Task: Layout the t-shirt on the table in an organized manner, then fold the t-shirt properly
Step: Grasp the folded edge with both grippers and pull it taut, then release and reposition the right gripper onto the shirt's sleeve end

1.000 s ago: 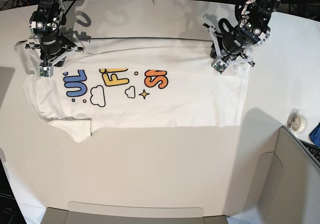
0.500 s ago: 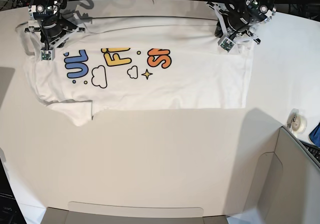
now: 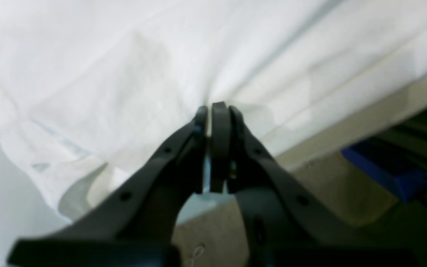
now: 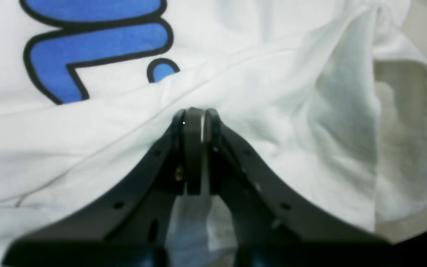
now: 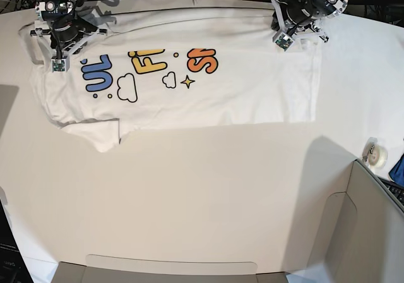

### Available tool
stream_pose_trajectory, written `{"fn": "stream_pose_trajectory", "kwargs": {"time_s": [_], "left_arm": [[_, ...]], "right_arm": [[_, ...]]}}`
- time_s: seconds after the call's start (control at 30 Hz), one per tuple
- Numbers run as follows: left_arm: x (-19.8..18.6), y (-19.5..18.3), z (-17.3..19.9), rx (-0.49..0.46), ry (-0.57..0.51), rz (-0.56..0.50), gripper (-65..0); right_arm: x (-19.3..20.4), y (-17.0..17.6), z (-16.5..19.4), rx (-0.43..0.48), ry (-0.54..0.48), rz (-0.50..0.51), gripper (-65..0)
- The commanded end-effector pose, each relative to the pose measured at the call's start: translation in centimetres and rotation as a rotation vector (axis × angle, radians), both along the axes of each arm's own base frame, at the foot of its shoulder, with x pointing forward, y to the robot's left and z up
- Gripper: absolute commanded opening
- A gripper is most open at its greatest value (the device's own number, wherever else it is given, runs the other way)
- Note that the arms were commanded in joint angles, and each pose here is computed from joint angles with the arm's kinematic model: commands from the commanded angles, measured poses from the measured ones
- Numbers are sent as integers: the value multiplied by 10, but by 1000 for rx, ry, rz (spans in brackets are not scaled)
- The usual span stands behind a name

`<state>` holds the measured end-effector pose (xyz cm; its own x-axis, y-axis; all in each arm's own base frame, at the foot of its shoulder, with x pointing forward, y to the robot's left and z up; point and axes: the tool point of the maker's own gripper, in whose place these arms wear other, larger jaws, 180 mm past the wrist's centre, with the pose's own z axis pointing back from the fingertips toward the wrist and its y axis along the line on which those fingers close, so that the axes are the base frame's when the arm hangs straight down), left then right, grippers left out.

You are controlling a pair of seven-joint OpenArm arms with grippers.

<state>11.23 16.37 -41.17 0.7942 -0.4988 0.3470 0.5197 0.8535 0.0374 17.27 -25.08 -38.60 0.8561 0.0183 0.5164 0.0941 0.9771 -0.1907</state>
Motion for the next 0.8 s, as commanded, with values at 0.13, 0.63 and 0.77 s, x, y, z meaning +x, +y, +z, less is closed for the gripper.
{"fn": "stream_pose_trajectory", "kwargs": {"time_s": [0.13,0.63,0.77], "left_arm": [[20,31,17,66,-79,56,-509],[71,48,44,80,-238,107,-485],[78,42,46,57,-258,123,-485]], "right_arm": [[22,-8,31,-56,-100,-1,-629],[116,9,94,-107,-330,109,-321],[159,55,115,-317,-309,366,-293]]}}
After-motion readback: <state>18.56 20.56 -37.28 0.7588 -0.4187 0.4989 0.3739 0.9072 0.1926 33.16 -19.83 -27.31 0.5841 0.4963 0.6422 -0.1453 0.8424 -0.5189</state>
